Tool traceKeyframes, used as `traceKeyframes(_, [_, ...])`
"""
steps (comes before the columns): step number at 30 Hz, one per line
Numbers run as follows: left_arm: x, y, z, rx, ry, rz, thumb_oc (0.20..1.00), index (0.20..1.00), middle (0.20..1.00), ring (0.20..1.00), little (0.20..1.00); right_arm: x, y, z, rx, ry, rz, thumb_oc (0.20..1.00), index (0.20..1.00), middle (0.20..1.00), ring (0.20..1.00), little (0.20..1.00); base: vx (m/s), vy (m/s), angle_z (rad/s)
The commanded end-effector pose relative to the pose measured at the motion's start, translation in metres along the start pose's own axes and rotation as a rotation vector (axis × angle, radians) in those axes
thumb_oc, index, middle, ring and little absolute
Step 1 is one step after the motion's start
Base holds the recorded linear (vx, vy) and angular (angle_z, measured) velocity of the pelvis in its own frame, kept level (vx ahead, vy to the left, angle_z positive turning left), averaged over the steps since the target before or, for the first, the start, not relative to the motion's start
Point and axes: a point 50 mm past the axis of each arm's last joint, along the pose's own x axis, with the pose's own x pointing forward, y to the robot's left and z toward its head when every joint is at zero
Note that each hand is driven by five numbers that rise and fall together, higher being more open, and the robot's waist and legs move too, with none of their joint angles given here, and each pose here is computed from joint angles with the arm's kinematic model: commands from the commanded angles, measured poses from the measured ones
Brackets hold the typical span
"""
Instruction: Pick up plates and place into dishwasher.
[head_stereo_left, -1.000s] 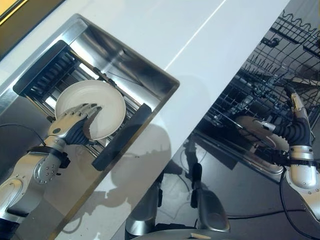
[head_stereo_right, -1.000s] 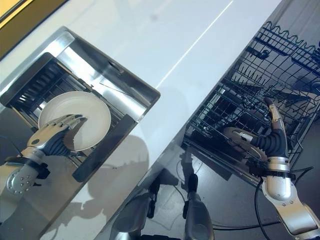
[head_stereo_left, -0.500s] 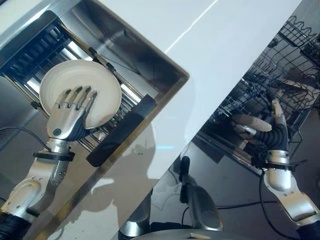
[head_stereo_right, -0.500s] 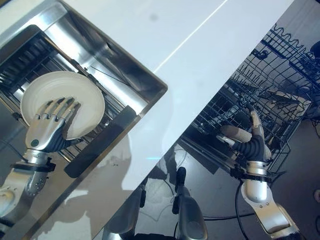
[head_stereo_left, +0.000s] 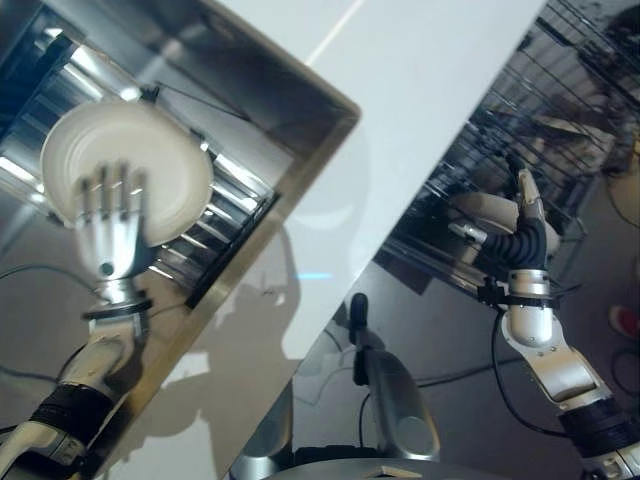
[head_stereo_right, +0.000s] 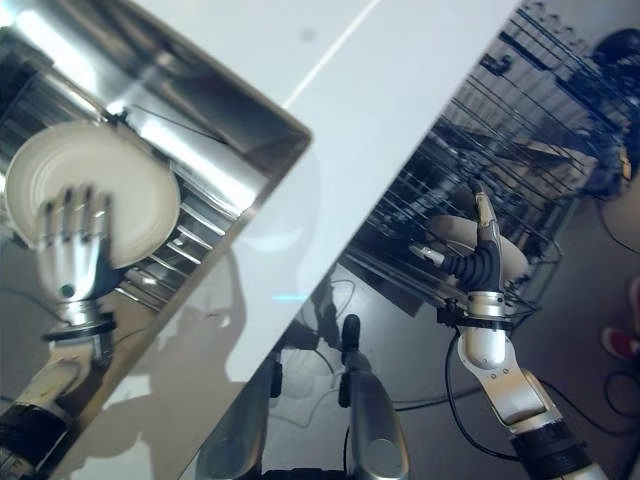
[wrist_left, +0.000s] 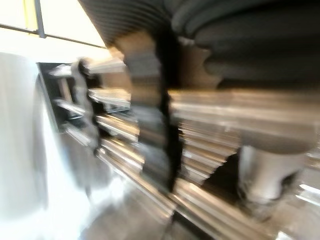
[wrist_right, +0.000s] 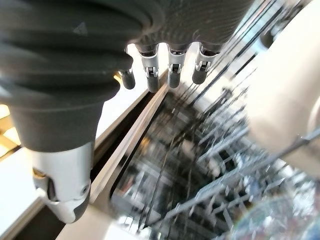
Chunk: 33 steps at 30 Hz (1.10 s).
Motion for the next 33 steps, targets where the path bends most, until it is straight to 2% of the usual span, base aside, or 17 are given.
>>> traceKeyframes(1, [-0.010, -0.019, -0.017, 0.016, 0.349, -0.025, 0.200, 0.200, 0.200, 0.200, 0.200, 0.015, -0.002, 0.026, 0.025, -0.163, -0.005, 1.000, 1.000, 1.000, 1.000, 1.000, -0.01, 0.052, 0.08])
traceKeyframes(6, [-0.006, -0.017, -0.017, -0.031, 0.379, 0.040, 0.200, 0.200, 0.200, 0.200, 0.200, 0.015, -0.005, 0.027, -0.001, -0.169, 0.002, 1.000, 1.000, 1.000, 1.000, 1.000, -0.01, 0.072, -0.01])
traceKeyframes(16, [-0.042, -0.025, 0.005, -0.146, 0.357, -0.080, 0.200, 0.200, 0.200, 0.200, 0.200, 0.013, -0.018, 0.028, -0.052, -0.182, 0.005, 1.000, 1.000, 1.000, 1.000, 1.000, 0.00, 0.060, -0.02])
traceKeyframes(23, [-0.044, -0.021, 0.011, -0.267, 0.359, -0.042, 0.200, 0.200, 0.200, 0.200, 0.200, 0.010, -0.022, 0.025, -0.072, -0.172, 0.019, 1.000, 1.000, 1.000, 1.000, 1.000, 0.02, 0.035, 0.02])
traceKeyframes(33, [-0.027, 0.023, 0.017, -0.604, 0.198, 0.080, 0.200, 0.200, 0.200, 0.200, 0.200, -0.013, -0.040, 0.017, -0.096, -0.109, 0.020, 1.000, 1.000, 1.000, 1.000, 1.000, 0.06, 0.002, 0.08])
